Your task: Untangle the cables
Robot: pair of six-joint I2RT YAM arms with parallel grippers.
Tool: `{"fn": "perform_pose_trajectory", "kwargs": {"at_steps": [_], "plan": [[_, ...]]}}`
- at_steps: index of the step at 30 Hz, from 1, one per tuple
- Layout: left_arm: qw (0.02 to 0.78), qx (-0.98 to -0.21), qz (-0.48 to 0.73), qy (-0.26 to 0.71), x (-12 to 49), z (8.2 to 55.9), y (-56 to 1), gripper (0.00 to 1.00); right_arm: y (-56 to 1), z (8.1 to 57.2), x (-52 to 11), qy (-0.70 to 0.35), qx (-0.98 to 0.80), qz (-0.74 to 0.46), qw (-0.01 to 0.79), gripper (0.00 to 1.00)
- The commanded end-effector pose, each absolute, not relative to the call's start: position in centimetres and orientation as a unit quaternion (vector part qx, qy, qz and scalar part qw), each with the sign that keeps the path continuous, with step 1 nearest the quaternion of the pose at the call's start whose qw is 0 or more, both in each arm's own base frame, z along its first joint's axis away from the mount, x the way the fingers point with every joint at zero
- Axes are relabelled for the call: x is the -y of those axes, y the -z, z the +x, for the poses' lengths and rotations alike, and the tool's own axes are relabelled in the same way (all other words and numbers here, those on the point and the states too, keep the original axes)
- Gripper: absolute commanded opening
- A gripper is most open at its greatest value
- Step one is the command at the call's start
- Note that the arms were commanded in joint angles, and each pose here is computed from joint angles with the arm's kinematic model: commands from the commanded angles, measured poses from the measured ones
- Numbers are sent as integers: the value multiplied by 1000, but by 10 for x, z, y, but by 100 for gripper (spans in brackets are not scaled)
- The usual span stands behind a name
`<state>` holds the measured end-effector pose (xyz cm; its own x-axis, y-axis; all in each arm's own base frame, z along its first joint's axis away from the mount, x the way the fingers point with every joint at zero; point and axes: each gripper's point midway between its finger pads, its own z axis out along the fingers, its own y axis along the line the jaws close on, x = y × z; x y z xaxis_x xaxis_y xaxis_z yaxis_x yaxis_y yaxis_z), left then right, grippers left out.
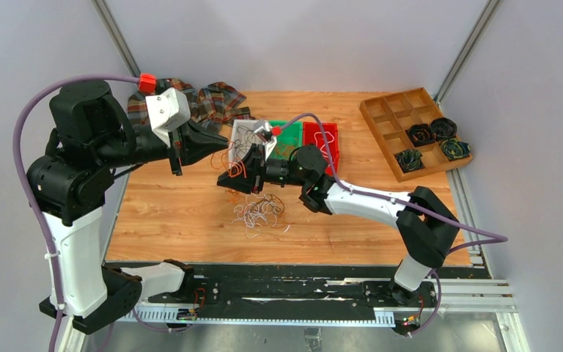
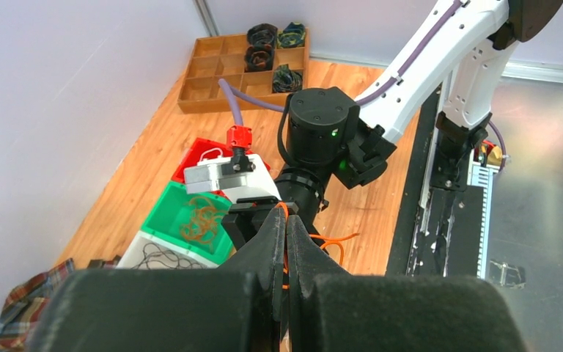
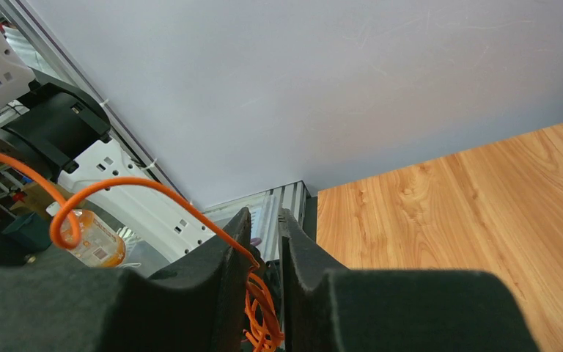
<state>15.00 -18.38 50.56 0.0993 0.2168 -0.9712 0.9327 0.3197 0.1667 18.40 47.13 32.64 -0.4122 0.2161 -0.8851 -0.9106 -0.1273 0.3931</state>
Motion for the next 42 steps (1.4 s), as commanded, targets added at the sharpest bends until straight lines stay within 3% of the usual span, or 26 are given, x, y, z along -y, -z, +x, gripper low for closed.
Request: {"fn": "perform_pose_trajectory", "kwargs": {"at_steps": [1, 19, 34, 42], "plan": [[565, -578, 486, 331, 186, 144, -518, 0, -323, 175, -474, -679, -502, -335, 417, 20], [606, -559, 478, 302, 182, 153, -549, 0, -214, 193, -467, -644, -611, -255, 383, 17], [705, -543, 422, 173, 156, 197, -596, 0, -148, 186, -433, -592, -659, -214, 412, 18], [743, -531, 387, 128, 143, 212, -618, 0, -140, 181, -423, -574, -664, -215, 428, 4]]}}
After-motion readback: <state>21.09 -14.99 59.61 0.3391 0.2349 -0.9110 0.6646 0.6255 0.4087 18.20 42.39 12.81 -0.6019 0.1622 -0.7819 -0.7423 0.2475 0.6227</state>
